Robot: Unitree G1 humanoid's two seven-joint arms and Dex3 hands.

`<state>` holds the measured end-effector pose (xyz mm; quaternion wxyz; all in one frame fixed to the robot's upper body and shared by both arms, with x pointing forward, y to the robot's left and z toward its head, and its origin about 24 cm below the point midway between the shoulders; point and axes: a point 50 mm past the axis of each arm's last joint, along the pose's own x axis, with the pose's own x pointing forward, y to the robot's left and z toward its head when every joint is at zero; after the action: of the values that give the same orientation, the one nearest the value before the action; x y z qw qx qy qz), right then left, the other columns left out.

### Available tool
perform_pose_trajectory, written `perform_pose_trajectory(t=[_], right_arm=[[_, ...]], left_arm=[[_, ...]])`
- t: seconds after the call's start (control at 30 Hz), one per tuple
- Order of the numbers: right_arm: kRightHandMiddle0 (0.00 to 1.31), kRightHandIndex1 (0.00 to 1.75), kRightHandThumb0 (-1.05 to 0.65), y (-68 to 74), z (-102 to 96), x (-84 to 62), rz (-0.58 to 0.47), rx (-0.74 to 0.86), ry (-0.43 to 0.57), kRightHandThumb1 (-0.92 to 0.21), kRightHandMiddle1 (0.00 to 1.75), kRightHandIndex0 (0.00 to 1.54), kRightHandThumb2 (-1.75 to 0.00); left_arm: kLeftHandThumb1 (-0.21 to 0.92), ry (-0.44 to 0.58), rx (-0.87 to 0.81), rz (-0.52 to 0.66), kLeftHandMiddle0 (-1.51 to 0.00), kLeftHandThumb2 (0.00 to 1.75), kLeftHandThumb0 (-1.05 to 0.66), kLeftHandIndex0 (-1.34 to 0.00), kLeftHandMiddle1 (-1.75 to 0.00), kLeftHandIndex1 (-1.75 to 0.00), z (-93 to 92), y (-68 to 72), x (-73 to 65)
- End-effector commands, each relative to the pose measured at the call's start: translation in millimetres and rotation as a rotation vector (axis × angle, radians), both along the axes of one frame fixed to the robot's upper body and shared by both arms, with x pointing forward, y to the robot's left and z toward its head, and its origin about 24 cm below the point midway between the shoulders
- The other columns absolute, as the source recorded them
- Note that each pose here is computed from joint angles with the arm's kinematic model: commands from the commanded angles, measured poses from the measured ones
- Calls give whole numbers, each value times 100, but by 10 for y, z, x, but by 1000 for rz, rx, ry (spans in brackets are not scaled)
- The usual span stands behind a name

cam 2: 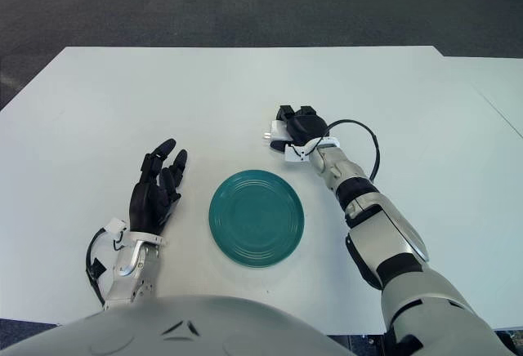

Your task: Put the charger into the plate.

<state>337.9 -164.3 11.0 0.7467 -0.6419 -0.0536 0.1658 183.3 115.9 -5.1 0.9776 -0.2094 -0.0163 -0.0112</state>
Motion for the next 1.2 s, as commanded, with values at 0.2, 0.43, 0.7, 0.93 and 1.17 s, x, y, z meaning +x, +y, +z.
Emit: perform_pose_trajectory(t=[0.2, 0.43, 0.7, 0.93, 1.17], right_arm=[[70, 175, -48, -163, -267, -220, -10, -26, 48, -92, 175, 82, -62], [76, 175, -48, -169, -207, -205, -12, 7, -31, -92, 175, 90, -63], [81, 175, -48, -104, 209, -144, 103, 103, -221, -92, 175, 100, -61], [86, 175, -47, 76, 715, -209, 224, 198, -330, -89, 175, 107, -61], [87, 175, -46, 291, 1087, -443, 332, 284, -345, -88, 175, 109, -63]], left_arm=[[92, 150, -75, 44, -37, 75, -81, 0, -1, -93, -256, -102, -142], [92, 139, -67, 46, -36, 74, -81, 0, -1, -94, -241, -102, -137], [92, 142, -52, 76, -33, 74, -82, 0, 0, -92, -208, -98, -148], [92, 138, -27, 94, -34, 72, -81, 0, -1, -94, -189, -92, -157], [92, 152, -70, 107, -35, 71, -80, 0, -1, -97, -187, -106, -135]])
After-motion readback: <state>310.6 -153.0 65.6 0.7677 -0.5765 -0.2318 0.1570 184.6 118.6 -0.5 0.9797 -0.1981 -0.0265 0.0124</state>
